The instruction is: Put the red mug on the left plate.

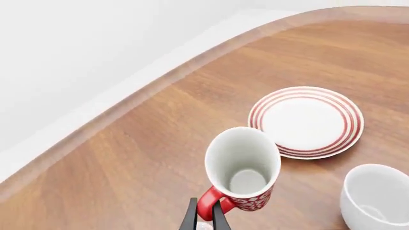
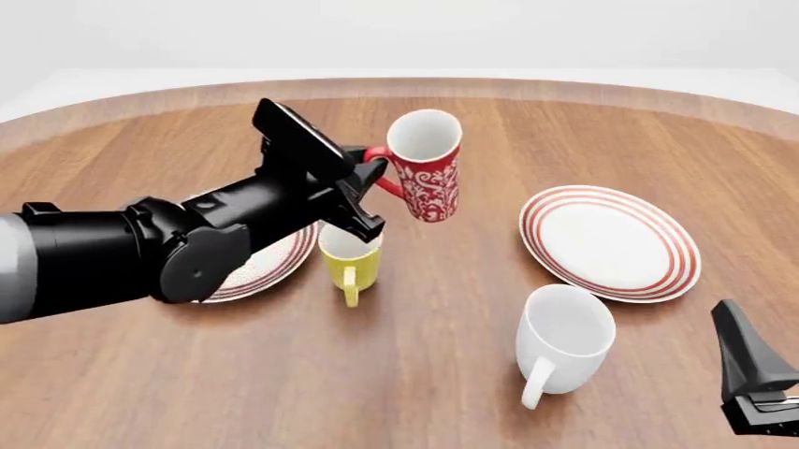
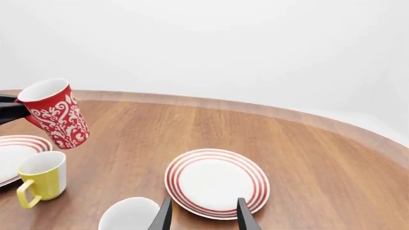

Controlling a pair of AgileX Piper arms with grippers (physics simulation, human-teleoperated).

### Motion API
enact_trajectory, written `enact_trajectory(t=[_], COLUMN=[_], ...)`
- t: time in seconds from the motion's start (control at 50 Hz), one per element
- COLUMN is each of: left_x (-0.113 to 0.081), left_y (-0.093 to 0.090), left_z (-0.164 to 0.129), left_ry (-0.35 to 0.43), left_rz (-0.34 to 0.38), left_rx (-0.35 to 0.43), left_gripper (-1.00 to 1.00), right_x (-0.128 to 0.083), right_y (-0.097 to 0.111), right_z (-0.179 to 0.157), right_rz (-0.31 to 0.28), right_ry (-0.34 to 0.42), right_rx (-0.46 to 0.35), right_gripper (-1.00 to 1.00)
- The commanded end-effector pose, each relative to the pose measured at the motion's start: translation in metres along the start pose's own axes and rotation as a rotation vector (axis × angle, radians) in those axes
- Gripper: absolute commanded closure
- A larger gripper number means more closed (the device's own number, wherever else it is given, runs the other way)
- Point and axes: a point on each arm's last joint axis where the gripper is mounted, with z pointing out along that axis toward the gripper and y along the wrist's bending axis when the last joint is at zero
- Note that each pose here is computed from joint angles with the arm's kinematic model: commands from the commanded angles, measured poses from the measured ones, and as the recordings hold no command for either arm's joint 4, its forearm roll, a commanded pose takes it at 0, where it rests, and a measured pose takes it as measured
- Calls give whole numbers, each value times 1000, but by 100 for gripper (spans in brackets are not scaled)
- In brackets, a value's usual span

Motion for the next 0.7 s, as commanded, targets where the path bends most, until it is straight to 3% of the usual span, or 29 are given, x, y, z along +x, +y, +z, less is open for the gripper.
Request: enact_trajectory(t=[0.02,0.26,0.7], left_x=[1,7,25], left_y=[18,36,63], left_z=[-10,-20,-34], left_ry=[-11,-17,4], left_rz=[7,27,-12], left_rx=[-62,-131,-237], left_gripper=[100,100,100], right_x=[0,0,0], right_y=[0,0,0], right_z=[0,0,0], right_rz=[0,0,0], right_ry=[0,1,0], right_rx=[0,0,0], right_gripper=[-100,-100,-100])
